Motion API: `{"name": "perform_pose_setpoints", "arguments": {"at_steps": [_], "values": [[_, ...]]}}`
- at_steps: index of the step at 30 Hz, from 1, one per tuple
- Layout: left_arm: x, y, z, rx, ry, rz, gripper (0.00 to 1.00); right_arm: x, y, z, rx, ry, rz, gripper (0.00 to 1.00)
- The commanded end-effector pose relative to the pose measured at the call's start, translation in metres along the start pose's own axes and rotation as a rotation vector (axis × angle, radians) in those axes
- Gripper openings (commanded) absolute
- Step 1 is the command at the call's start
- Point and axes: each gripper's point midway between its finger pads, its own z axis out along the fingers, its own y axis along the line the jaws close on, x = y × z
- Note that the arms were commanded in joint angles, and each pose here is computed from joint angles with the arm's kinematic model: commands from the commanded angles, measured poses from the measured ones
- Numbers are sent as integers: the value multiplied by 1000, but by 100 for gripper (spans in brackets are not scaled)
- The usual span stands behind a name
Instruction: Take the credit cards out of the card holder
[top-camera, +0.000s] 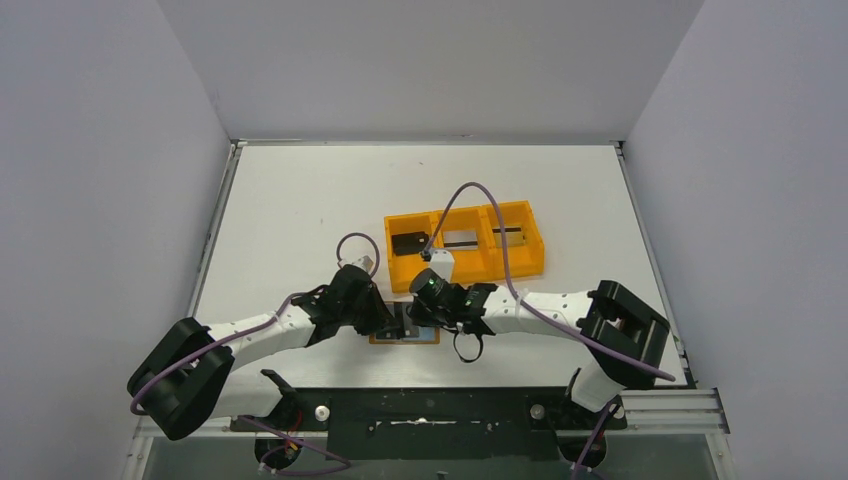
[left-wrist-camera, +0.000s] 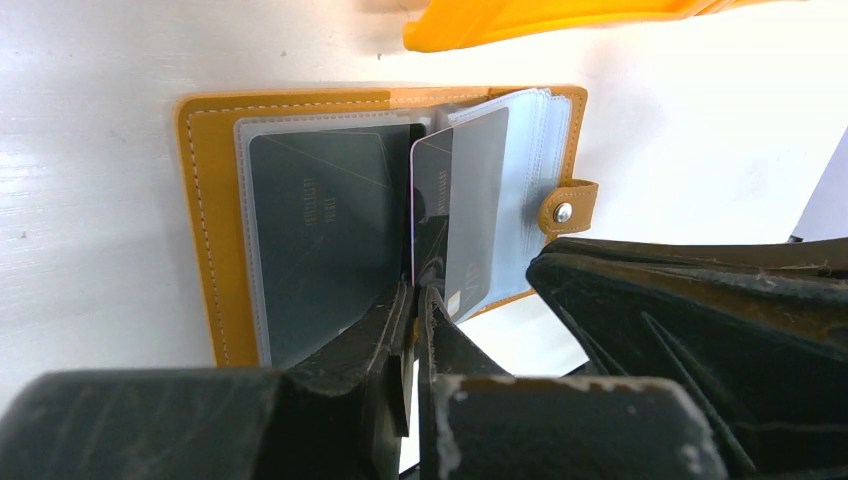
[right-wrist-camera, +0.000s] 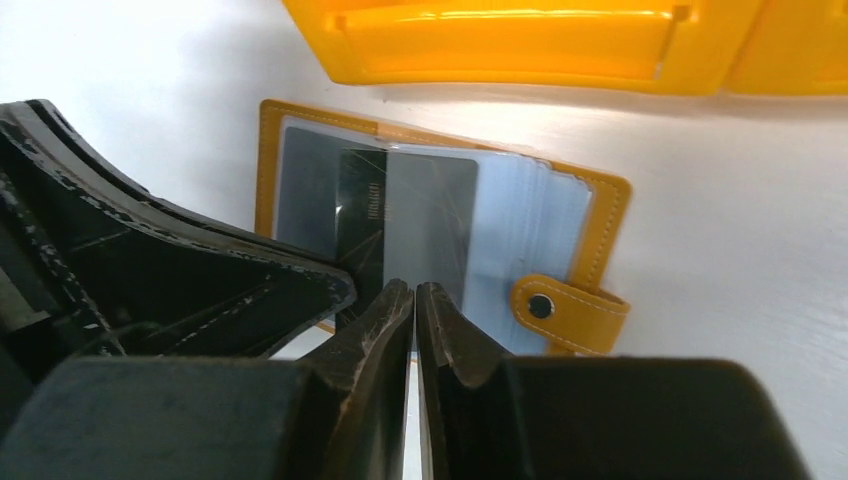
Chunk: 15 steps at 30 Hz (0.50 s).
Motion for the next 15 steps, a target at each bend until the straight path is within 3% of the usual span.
{"name": "perform_pose_setpoints", "arguments": {"at_steps": [1,7,15], "values": [[-10,-7,-3,23,-31,13,0,-8,10,7,6,-13,-1,9],[-9,-10,-2,44,-28,1,6,14,-30,19,184,65,45,8],[-14,-26,-3,137,-39,-7,21,23,-43,20,204,87,97,6]]}}
